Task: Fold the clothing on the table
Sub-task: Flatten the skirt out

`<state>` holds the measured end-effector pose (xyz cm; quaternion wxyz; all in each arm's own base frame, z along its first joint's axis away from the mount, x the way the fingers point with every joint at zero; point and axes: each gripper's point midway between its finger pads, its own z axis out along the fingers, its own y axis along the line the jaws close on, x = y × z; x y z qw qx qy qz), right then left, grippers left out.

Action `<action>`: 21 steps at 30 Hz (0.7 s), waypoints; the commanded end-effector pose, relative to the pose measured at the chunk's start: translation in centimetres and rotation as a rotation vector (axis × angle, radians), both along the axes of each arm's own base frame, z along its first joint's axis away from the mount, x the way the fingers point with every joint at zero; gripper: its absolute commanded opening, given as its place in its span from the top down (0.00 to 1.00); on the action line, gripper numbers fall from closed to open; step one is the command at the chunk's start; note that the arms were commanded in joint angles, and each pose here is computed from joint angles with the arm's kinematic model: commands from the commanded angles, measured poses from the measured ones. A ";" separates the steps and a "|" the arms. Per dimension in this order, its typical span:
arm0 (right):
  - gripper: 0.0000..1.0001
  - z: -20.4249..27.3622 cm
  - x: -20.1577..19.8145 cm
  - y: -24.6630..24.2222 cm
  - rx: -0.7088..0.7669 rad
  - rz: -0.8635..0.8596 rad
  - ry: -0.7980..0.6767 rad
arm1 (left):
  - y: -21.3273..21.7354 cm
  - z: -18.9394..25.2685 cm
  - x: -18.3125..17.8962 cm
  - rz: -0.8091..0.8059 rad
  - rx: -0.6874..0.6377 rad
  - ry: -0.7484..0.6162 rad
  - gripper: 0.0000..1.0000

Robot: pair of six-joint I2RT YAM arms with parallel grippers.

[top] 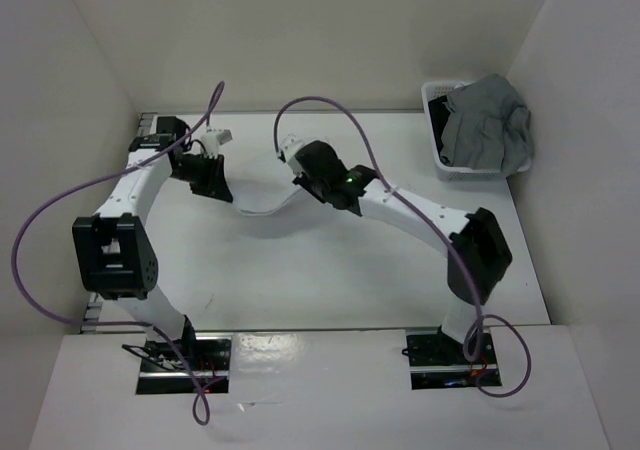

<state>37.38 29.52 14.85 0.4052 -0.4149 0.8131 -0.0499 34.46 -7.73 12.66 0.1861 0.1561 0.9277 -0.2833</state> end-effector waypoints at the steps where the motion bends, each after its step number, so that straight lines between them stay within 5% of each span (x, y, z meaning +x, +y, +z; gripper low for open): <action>1: 0.95 8.4 -0.5 -1.4 0.122 -0.014 -0.144 | -0.4 5.3 -0.4 -0.056 -0.027 -0.159 1.00; 11: 0.92 19.9 -4.4 -5.5 0.280 0.021 -0.348 | -1.1 14.0 -2.8 -0.095 -0.013 -0.465 0.99; 21: 0.92 26.7 -9.0 -8.2 0.403 0.115 -0.432 | -2.7 25.5 -9.3 -0.133 -0.031 -0.856 0.95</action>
